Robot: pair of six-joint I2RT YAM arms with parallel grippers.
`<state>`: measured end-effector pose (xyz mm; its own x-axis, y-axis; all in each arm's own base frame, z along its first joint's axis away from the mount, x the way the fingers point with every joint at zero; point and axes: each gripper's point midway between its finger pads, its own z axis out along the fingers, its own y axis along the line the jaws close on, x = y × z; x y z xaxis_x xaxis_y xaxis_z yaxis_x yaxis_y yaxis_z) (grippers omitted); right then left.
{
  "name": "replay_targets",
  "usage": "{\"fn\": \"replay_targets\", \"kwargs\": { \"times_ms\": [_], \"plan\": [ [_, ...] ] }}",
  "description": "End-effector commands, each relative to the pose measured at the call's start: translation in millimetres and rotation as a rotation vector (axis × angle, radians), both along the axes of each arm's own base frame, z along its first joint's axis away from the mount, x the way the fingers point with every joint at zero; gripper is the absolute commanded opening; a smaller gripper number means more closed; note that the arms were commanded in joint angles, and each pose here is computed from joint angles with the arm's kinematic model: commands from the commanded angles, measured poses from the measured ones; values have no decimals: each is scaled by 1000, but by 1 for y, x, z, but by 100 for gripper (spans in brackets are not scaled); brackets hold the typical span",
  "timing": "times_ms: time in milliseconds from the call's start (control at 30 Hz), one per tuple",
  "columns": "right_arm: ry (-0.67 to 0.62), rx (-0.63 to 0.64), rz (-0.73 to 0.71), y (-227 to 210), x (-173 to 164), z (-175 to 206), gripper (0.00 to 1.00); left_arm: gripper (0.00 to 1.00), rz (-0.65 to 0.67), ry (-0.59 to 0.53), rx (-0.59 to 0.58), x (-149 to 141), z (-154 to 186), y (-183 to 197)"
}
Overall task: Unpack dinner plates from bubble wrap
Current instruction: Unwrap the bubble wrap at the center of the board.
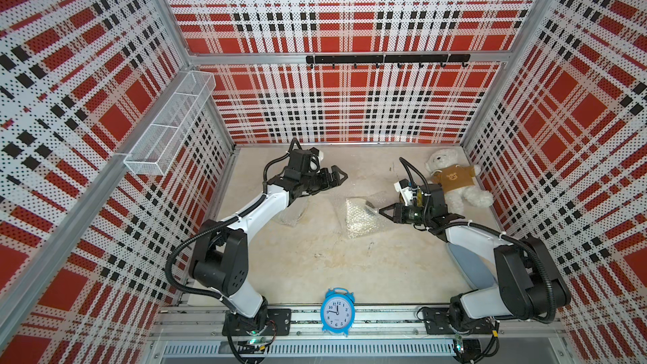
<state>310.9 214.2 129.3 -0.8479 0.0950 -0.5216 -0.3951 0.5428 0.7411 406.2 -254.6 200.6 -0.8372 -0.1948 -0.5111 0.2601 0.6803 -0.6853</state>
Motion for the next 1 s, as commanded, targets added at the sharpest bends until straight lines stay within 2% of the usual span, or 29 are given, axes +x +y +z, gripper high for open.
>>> {"fn": "replay_targets", "kwargs": {
  "times_ms": [0, 167, 433, 667, 967],
  "plan": [
    [-49, 30, 123, 9, -20, 7, 9, 99, -81, 8, -30, -2, -7, -27],
    [-51, 14, 191, 8, -37, 5, 8, 99, -137, 54, -46, -7, -28, -51],
    [-35, -129, 205, -6, -52, -4, 7, 100, -169, 141, -33, -14, -71, -60],
    [-32, -176, 145, -17, -58, -10, 5, 99, -119, 204, 16, -20, -106, -36],
    [2, -238, 63, -32, -63, -33, 3, 99, -63, 240, 115, -33, -130, -3]
  ]
}}
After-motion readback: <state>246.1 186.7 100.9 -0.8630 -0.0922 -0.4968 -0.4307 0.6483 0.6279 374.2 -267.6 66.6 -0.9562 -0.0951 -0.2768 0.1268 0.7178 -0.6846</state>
